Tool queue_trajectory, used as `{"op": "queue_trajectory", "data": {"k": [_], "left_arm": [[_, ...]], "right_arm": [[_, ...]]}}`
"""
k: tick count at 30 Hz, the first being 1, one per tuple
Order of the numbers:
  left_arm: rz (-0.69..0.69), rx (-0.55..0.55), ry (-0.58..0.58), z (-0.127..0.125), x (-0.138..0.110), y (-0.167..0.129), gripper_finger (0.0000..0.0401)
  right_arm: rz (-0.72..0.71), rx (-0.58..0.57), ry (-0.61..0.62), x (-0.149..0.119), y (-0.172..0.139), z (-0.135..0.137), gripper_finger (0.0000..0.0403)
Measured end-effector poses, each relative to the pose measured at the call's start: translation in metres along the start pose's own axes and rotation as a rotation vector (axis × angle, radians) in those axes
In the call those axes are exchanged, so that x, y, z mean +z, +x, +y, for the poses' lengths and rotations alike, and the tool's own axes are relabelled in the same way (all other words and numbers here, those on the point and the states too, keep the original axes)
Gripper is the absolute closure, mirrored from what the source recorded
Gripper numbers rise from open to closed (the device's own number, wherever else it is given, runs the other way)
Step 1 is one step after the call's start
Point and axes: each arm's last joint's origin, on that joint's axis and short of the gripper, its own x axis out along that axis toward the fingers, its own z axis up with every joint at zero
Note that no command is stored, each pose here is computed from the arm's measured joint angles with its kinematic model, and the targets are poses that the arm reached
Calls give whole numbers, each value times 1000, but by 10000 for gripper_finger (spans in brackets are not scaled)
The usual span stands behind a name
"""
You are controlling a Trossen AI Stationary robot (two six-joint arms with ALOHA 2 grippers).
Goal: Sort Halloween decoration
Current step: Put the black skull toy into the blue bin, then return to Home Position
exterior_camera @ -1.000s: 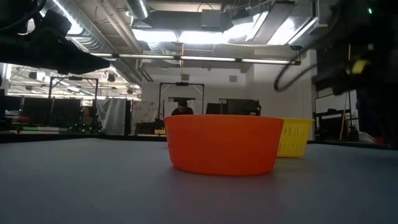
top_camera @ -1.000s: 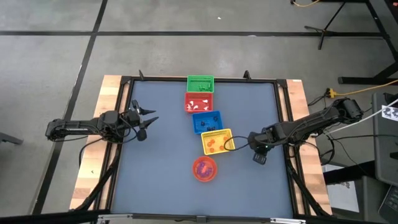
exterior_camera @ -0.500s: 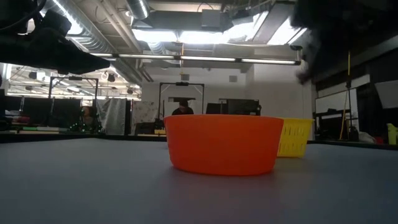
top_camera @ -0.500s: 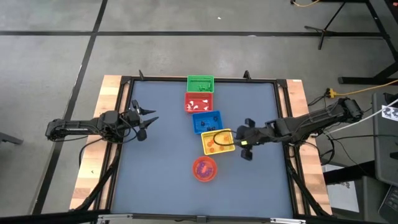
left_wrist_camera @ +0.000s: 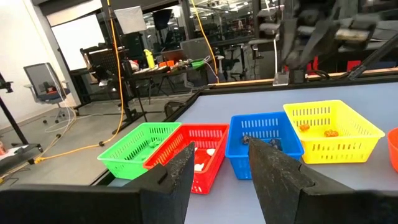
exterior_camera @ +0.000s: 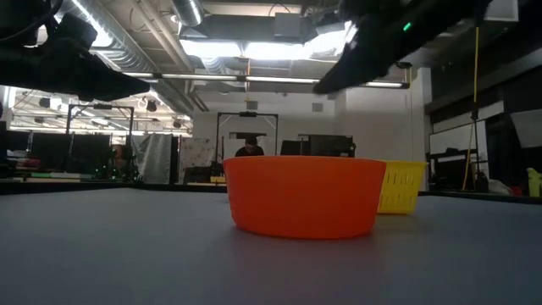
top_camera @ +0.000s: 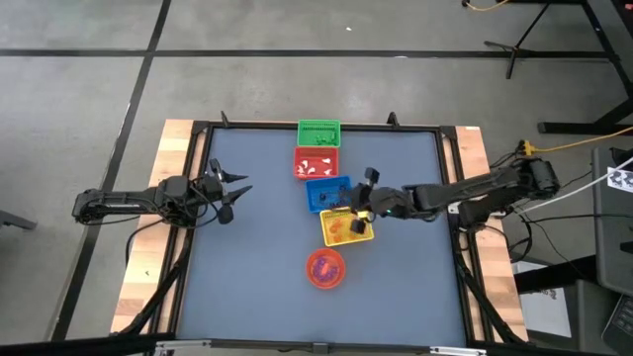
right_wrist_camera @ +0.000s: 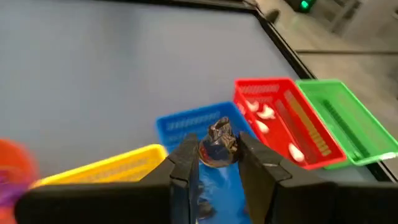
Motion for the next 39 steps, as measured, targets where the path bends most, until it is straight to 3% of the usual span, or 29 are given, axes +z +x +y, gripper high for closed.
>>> {"op": "queue_trajectory", "data": {"k": [11, 25, 34, 39], "left_arm": [[0, 0, 0, 0, 0, 0, 264], [0, 1, 0, 0, 0, 0, 264], [0, 0, 0, 0, 0, 0, 264], [0, 1, 0, 0, 0, 0, 264]], "right_arm": [[188, -123, 23, -36, 57, -24, 317], [185, -74, 28, -39, 65, -22, 313], [185, -74, 25, -39, 65, -22, 226], [186, -74, 25, -39, 64, -22, 198]]}}
